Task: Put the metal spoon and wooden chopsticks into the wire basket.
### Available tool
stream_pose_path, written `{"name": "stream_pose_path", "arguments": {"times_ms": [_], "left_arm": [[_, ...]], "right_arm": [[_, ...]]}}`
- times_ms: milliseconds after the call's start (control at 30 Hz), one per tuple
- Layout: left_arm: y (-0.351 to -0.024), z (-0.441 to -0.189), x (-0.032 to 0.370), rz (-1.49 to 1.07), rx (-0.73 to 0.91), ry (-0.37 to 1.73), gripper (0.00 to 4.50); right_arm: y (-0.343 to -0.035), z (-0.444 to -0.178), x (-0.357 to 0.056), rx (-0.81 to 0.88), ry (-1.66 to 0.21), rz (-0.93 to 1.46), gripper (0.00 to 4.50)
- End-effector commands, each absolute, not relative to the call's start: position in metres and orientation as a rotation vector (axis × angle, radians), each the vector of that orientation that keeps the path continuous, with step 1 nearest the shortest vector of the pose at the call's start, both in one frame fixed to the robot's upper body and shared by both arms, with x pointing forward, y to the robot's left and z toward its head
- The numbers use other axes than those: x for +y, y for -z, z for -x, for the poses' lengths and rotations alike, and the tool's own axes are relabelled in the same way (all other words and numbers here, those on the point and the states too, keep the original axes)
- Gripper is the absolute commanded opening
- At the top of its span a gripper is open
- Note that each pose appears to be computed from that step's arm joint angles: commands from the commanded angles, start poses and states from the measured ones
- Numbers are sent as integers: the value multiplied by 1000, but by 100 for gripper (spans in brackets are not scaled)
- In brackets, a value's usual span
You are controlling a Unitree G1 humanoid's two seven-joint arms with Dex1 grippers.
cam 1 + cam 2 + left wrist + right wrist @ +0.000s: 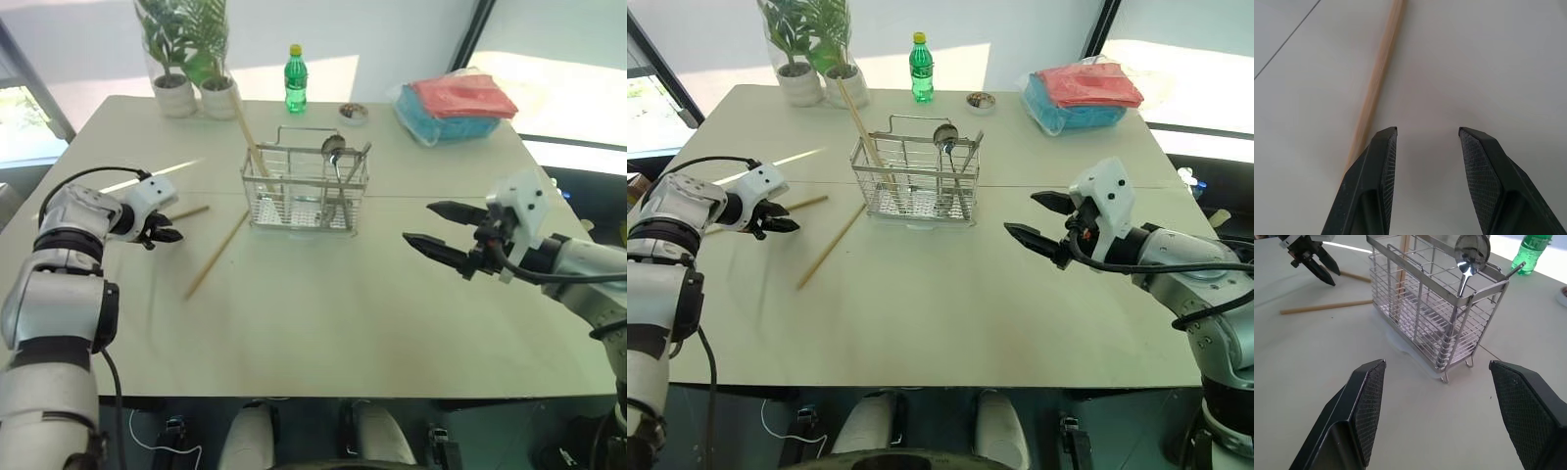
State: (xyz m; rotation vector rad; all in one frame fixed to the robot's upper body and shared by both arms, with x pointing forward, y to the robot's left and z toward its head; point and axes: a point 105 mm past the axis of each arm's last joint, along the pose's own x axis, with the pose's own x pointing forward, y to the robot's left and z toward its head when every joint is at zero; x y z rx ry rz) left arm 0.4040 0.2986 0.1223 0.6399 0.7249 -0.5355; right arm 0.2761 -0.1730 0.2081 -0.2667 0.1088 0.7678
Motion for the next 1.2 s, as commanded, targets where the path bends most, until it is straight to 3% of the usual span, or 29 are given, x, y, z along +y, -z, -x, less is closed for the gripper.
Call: {"name": "stream_pose_path", "arguments": {"times_ms": [33, 767, 833, 1200], "left_arm": [[-143, -413, 307, -691, 659, 442, 211], [-118, -412, 312, -657, 710, 342, 211], [-117, -412, 313, -667, 720, 344, 158], [-115, -411, 316, -695, 729, 333, 158]], "right_arm": [[-219, -273, -174, 56, -755, 279, 352], [-222, -273, -181, 61, -713, 261, 352], [-222, -273, -182, 62, -709, 260, 352], [-224, -274, -186, 62, -690, 262, 352]]}}
